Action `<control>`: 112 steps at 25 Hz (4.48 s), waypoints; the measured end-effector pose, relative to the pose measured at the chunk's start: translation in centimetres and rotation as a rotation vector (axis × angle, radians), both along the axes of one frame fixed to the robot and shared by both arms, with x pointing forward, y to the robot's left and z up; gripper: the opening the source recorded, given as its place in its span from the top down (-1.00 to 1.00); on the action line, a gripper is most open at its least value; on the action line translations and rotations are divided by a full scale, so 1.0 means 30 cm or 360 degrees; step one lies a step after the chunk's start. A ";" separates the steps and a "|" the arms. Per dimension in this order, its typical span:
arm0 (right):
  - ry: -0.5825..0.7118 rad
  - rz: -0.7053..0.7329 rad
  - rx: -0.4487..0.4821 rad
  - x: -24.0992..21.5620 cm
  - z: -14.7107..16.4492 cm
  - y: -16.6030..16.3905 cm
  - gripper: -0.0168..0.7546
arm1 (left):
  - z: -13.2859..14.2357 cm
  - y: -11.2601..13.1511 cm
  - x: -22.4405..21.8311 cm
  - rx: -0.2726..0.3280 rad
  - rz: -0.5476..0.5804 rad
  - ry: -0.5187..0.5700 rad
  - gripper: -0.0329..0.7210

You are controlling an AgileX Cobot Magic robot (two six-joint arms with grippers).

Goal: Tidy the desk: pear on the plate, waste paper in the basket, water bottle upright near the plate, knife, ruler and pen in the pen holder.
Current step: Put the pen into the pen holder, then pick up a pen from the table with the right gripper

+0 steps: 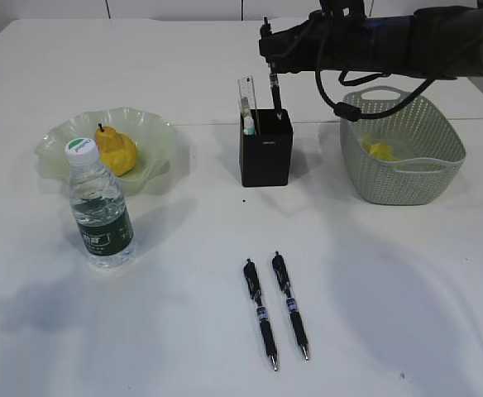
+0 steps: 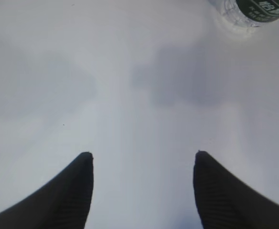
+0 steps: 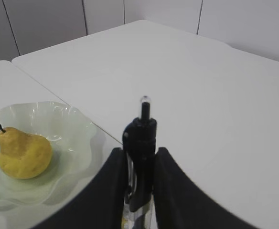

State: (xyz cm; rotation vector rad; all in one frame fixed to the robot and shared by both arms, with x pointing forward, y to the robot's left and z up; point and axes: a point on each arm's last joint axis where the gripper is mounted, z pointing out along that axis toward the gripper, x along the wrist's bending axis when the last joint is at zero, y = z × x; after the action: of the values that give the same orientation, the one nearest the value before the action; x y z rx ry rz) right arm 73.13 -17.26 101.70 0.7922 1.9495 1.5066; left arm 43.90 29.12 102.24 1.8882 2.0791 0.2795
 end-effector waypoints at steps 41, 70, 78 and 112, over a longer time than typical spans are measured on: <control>0.0554 0.0113 -0.0037 -0.126 0.142 0.003 0.22 | 0.000 0.000 -0.001 -0.0003 0.0001 0.0003 -0.33; 0.1499 -0.0404 -0.0858 -0.510 0.186 0.238 0.22 | 0.000 0.000 0.000 0.0002 -0.0001 -0.0002 -0.32; 0.1739 -0.0520 -0.0924 -0.448 -0.011 0.272 0.22 | 0.002 0.001 0.005 0.0002 0.0001 -0.0031 -0.33; 0.2002 -0.0734 -0.0944 -0.384 -0.321 0.307 0.13 | 0.007 0.002 0.017 0.0007 0.0004 -0.0098 -0.32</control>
State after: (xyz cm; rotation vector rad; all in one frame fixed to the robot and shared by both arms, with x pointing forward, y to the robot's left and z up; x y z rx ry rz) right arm 61.61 -8.06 92.07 1.9634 2.4914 -0.0204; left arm 44.42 29.17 102.46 1.8554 2.0426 0.3393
